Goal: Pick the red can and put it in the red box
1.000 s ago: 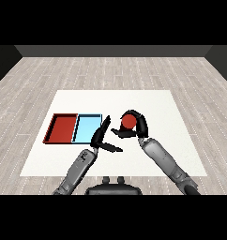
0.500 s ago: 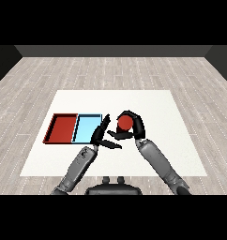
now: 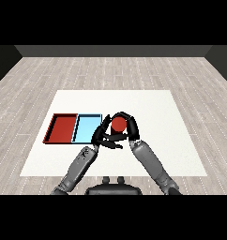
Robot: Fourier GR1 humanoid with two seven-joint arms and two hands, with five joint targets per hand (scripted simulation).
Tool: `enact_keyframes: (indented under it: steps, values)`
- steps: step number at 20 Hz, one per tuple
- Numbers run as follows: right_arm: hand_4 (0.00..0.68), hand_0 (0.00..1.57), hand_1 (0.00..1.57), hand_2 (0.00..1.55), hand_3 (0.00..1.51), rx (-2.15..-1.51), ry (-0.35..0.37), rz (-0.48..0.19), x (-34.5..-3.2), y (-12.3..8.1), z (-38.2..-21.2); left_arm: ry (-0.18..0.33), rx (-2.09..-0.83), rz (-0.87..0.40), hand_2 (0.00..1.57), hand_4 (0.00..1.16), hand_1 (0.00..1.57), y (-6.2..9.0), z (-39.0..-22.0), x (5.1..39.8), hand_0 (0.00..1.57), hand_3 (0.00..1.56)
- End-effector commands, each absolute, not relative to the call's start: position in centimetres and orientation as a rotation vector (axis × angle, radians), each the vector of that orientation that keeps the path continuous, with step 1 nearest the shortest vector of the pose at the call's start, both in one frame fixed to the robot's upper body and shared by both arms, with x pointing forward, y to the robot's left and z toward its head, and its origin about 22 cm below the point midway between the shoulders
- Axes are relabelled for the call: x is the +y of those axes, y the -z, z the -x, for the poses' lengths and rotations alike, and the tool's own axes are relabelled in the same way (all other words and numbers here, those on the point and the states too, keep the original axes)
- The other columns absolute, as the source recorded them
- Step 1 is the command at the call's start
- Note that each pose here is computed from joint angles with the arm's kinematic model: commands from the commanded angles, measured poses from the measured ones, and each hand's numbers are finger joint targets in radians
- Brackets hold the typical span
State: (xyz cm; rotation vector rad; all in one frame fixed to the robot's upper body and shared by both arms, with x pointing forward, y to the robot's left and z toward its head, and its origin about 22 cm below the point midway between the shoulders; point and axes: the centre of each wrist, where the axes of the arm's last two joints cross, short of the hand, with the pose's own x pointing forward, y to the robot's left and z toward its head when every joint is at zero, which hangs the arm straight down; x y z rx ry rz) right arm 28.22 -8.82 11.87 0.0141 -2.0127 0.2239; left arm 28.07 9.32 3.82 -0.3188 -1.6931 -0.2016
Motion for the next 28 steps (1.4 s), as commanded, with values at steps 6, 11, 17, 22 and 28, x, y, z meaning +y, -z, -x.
enact_keyframes:
  steps: [6,11,17,22,28]
  values:
    - [0.52,1.42,1.42,1.41,1.36,-2.027,-0.254,-0.081,-7.1,-12.5,-27.4,0.199,-1.734,0.364,0.0,0.0,0.0,-3.9,-27.6,9.4,0.0,0.0]
    - [0.501,1.46,1.46,1.42,1.37,-2.041,-0.253,-0.118,-4.1,-11.9,-27.5,0.214,-1.694,0.231,0.0,0.45,0.0,-5.5,-27.9,10.0,0.0,0.0]
    - [0.542,1.47,1.47,1.44,1.38,-2.03,-0.269,-0.15,-4.2,-13.1,-28.6,0.029,-1.664,0.131,1.52,0.69,1.57,-3.5,-28.5,8.7,1.57,1.33]
    - [0.526,1.48,1.48,1.44,1.38,-2.009,-0.279,-0.145,-4.0,-11.7,-27.7,0.006,-1.661,0.112,1.5,0.72,1.57,-6.0,-30.2,9.1,1.57,1.35]
    - [0.516,1.47,1.47,1.44,1.39,-2.012,-0.255,-0.126,-5.1,-13.0,-27.8,-0.021,-1.706,0.137,1.53,0.92,1.57,-4.3,-29.0,8.7,1.57,1.43]
